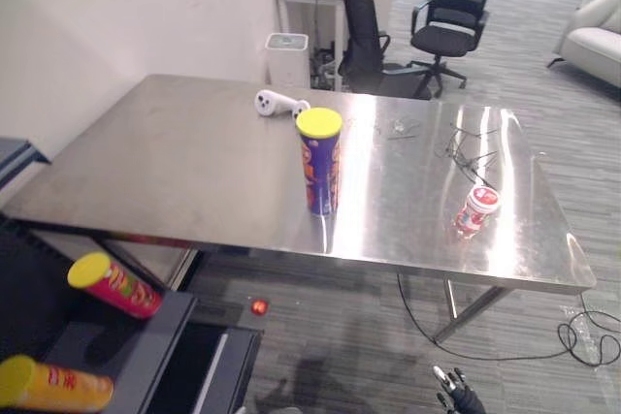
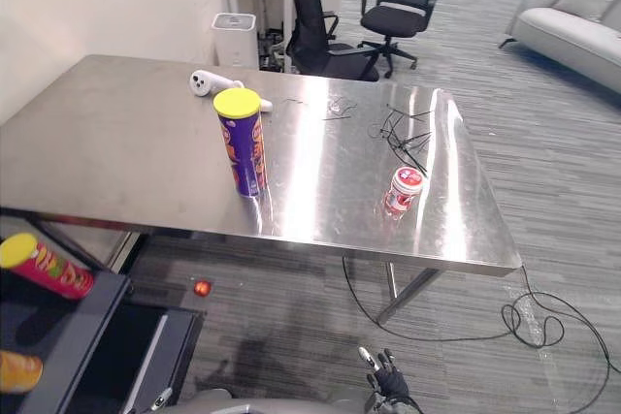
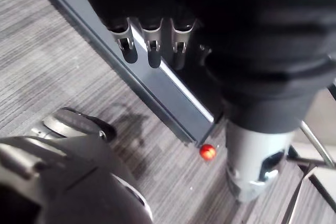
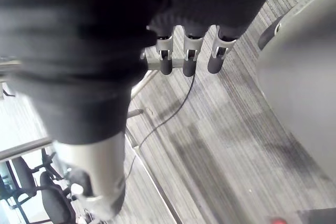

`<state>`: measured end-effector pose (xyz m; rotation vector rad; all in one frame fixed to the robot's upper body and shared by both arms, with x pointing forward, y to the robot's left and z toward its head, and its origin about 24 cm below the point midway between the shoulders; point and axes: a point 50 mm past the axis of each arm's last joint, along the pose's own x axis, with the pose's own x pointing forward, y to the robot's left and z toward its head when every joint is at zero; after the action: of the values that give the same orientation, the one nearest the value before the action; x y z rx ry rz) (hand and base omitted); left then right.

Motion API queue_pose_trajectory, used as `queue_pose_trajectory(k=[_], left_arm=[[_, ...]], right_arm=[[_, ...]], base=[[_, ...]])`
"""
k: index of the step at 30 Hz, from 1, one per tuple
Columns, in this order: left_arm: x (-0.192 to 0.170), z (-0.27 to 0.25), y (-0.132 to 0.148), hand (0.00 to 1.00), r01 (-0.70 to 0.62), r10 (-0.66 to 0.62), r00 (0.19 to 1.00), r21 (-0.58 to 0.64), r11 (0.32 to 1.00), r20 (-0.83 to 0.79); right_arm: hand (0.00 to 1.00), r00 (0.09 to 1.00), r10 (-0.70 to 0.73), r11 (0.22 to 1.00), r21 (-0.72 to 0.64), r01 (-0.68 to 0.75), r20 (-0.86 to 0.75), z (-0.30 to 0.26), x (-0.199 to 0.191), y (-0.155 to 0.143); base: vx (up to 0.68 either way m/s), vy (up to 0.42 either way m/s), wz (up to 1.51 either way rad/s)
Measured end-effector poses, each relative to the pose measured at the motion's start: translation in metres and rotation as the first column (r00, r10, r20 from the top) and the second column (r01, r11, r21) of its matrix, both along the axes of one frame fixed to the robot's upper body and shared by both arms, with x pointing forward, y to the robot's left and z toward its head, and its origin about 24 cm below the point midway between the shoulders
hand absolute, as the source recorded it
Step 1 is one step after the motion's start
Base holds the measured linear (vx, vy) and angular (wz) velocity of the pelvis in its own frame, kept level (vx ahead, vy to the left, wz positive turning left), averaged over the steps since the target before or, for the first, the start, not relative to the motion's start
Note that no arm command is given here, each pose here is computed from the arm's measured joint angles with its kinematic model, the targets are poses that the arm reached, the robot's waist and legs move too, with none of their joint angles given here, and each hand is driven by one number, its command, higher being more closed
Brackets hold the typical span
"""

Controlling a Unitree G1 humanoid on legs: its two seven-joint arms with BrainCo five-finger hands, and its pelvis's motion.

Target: Put the gum and the chips on the shelf.

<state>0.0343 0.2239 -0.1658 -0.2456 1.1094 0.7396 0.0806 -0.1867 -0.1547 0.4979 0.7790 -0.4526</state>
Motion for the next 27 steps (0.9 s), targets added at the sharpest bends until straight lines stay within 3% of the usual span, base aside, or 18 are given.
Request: queue_pose_trajectory(k=[13, 17, 24, 27], left_arm=[[0.008, 0.002, 0.001, 0.0, 0.122, -0.122, 0.992, -0.006, 0.992, 0.037], [0.011, 0.002, 0.002, 0.0, 0.123, -0.123, 0.992, 0.004, 0.992, 0.04], [0.004, 0.006, 0.008, 0.0, 0.118, -0.119, 0.991, 0.019, 0.993, 0.054], [-0.002, 0.007, 0.012, 0.0, 0.125, -0.126, 0.991, 0.022, 0.992, 0.043]], right_arm=[[0.0, 0.985, -0.144, 0.989, -0.026, 0.142, -0.09, -0.005, -0.008, -0.009], [0.0, 0.95, -0.297, 0.953, -0.097, 0.288, -0.097, -0.002, -0.012, -0.026], [0.0, 0.842, -0.497, 0.815, -0.219, 0.537, 0.211, 0.043, 0.02, -0.088], [0.0, 0.813, -0.432, 0.794, -0.262, 0.548, 0.39, 0.078, 0.044, -0.116]], base=[[0.01, 0.016, -0.42], [-0.14, -0.124, 0.06], [-0.02, -0.026, 0.04], [0.09, 0.035, 0.04]])
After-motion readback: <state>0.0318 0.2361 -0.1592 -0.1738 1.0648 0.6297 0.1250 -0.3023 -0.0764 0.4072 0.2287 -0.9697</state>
